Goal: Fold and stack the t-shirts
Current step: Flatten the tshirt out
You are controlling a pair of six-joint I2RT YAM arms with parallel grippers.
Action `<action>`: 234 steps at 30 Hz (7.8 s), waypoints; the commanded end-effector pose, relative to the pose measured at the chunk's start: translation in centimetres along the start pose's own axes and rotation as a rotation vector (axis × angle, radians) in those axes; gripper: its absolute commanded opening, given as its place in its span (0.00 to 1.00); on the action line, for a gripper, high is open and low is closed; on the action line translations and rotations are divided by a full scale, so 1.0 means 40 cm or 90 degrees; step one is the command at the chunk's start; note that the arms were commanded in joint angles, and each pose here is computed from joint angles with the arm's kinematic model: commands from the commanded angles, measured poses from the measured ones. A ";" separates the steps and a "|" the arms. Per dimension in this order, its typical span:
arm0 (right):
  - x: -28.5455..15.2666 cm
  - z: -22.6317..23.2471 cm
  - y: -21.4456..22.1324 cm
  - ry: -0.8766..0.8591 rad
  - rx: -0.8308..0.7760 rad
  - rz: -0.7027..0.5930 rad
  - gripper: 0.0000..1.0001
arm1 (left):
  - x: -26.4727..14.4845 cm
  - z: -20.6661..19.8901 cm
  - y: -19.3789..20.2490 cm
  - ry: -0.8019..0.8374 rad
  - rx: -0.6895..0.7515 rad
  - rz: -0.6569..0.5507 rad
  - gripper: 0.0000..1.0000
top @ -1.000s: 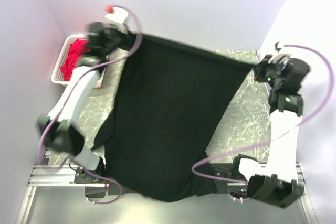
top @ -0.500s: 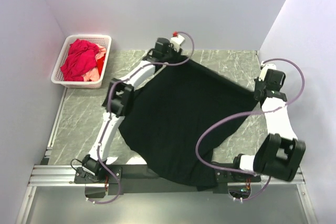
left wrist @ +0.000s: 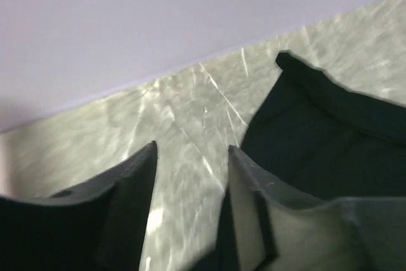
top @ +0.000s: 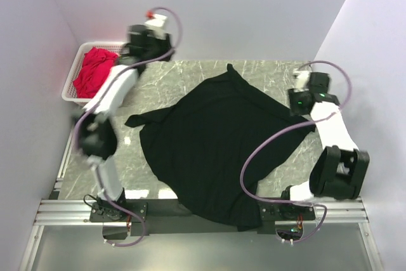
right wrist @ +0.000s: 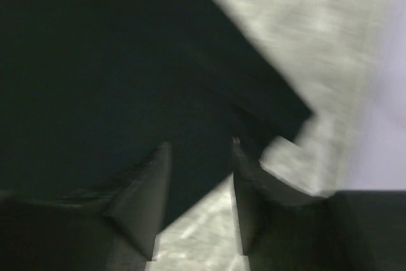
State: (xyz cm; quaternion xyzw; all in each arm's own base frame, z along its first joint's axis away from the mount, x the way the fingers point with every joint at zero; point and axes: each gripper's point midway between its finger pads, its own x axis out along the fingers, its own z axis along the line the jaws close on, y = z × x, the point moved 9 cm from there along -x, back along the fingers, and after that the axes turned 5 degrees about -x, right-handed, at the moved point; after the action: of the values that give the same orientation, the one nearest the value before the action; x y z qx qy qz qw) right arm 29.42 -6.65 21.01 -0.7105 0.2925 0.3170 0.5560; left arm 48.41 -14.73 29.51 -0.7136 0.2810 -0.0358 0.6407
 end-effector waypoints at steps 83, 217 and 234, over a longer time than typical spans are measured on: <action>0.130 0.434 0.147 -0.386 -0.248 0.347 0.33 | 0.073 0.189 0.262 -0.145 0.027 0.293 0.00; 0.365 0.061 -0.321 0.061 -0.086 0.111 0.36 | -0.114 0.163 0.542 -0.130 -0.140 0.484 0.54; 0.274 0.388 -0.222 -0.105 -0.061 0.174 0.62 | -0.107 0.162 0.532 -0.123 -0.140 0.475 0.58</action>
State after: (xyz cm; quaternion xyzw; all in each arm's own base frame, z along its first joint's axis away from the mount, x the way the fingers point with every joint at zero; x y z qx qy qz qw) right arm 41.08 10.11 15.48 -0.6630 0.2967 0.4812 0.4908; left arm 39.60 -8.18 10.56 -0.6413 0.4657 0.2825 0.5404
